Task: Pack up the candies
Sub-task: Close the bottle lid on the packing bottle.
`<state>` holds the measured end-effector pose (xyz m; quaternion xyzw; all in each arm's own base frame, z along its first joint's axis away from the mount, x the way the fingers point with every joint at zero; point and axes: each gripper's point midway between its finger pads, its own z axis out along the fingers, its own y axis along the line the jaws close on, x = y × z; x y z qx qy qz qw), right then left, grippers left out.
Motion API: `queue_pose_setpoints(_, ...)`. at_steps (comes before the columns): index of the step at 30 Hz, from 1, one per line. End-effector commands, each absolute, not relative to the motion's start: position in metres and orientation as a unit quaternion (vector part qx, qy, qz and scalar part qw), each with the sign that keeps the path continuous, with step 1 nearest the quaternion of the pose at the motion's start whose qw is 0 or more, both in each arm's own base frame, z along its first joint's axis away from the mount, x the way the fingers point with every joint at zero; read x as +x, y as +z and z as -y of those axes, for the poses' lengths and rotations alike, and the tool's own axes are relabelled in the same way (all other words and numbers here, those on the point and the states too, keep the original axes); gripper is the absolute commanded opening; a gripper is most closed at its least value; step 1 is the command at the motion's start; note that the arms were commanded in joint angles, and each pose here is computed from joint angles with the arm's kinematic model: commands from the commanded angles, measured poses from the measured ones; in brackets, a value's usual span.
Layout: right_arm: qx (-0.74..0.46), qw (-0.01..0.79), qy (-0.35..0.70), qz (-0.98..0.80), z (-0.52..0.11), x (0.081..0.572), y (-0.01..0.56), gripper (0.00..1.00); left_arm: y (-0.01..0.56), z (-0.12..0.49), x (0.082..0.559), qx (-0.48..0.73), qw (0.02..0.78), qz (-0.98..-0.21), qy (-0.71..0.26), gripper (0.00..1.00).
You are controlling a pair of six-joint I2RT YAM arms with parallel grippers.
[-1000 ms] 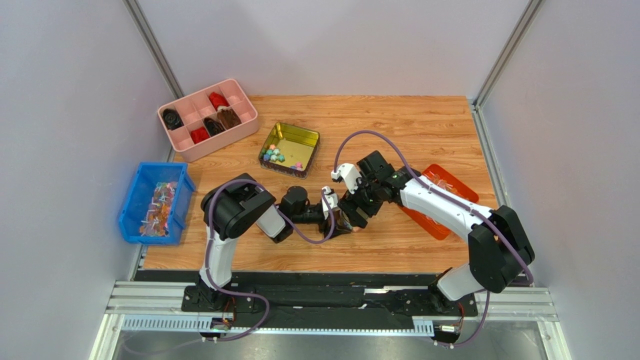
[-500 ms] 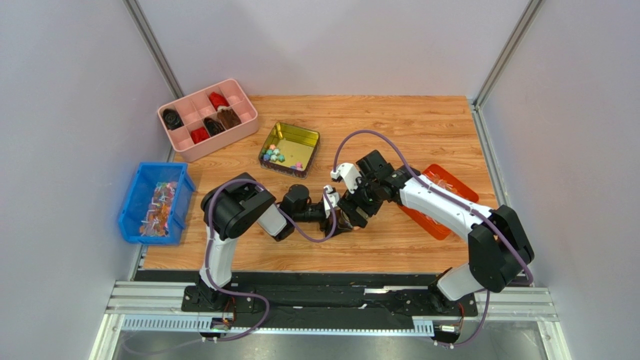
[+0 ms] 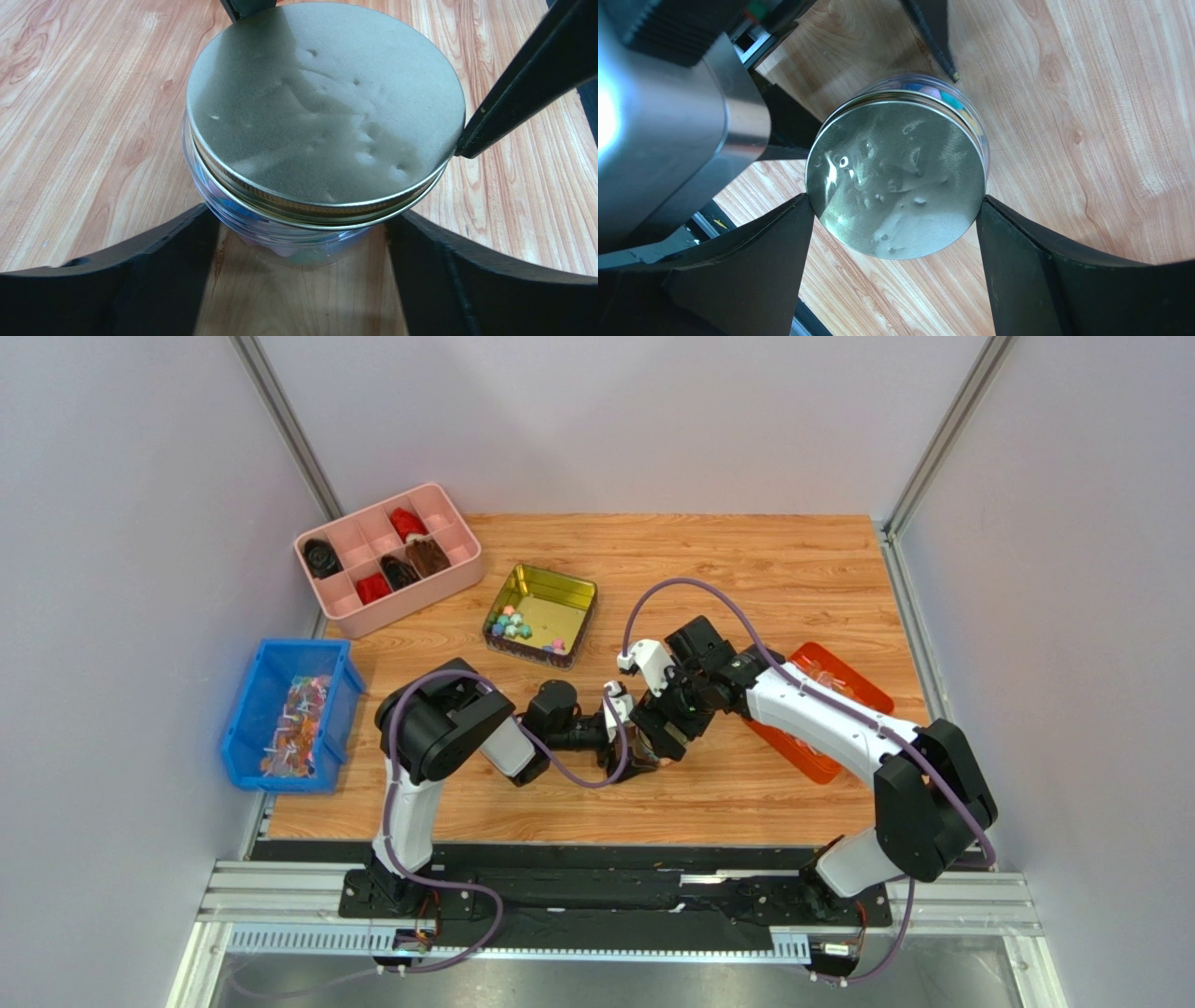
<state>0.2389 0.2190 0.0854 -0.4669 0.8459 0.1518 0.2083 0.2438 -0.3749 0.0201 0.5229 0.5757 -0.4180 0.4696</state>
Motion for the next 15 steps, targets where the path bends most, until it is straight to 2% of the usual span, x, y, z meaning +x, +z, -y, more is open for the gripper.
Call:
queue_pose_setpoints(1, -0.456, 0.242, 0.143, -0.845, -0.228, 0.253, 0.091, 0.69, 0.038, 0.387, 0.244, 0.526, 0.492, -0.546, -0.428, 0.99)
queue_pose_setpoints(15, -0.447, 0.255, 0.146, -0.845, -0.226, 0.258, 0.099, 0.69, 0.044, 0.373, 0.246, 0.507, 0.492, -0.558, -0.437, 0.99)
